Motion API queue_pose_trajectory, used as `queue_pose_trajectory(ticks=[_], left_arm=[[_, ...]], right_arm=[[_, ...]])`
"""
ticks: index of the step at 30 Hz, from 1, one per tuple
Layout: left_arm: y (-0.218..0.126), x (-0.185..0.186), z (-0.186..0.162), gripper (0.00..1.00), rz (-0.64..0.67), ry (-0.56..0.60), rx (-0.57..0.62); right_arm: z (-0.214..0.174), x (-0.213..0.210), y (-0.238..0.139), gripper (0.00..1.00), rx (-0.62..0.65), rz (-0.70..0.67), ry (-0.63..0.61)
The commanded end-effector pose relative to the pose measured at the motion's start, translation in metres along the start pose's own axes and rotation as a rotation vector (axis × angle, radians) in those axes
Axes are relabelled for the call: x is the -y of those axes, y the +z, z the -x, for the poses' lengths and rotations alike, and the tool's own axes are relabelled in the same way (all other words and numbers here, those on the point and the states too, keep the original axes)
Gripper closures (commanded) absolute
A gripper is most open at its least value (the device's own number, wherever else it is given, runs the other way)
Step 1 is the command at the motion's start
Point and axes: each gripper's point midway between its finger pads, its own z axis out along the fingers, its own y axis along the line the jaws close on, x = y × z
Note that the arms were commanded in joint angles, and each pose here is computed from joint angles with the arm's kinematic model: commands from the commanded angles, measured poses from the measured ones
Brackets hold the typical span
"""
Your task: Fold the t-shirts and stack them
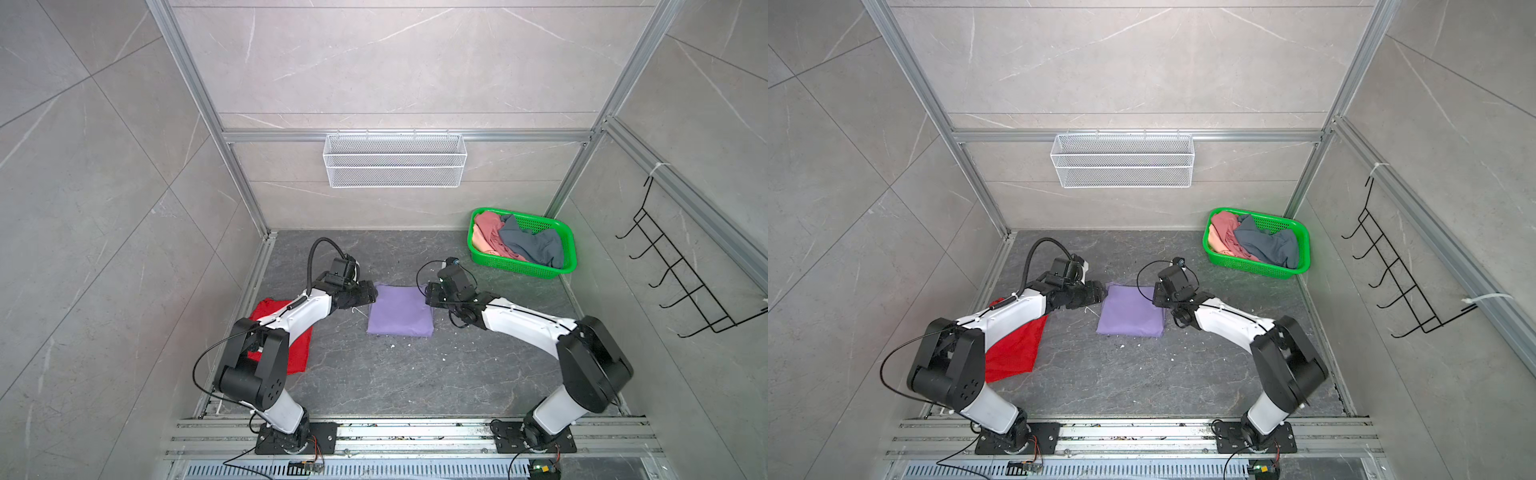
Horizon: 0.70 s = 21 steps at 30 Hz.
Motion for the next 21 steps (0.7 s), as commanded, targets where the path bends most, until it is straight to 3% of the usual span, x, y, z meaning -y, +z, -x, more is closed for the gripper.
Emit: queue_pose_trajectory(ticks=[1,9,15,18,21], left_arm=[[-0.006,0.002,-0.034,0.29,-0.043,-0.079,-0.095],[0.011,0.004,-0.071,0.33,-0.160,-0.318,-0.157],[0.023,0.007,-0.090,0.38,-0.178,-0.396,-0.186],[0.028,0.007,-0.088,0.53,-0.172,-0.399,-0.179],[0.031,0.015,-0.086,0.80,-0.182,-0.371,-0.176]], right_arm=[[-0.033,0.002,-0.013,0.31,-0.079,0.076,0.168],[-0.073,-0.012,-0.032,0.24,-0.125,0.195,0.409],[-0.097,-0.023,-0.036,0.20,-0.115,0.263,0.555],[-0.104,-0.027,-0.031,0.19,-0.102,0.285,0.602],[-0.110,-0.036,-0.020,0.19,-0.108,0.324,0.652]])
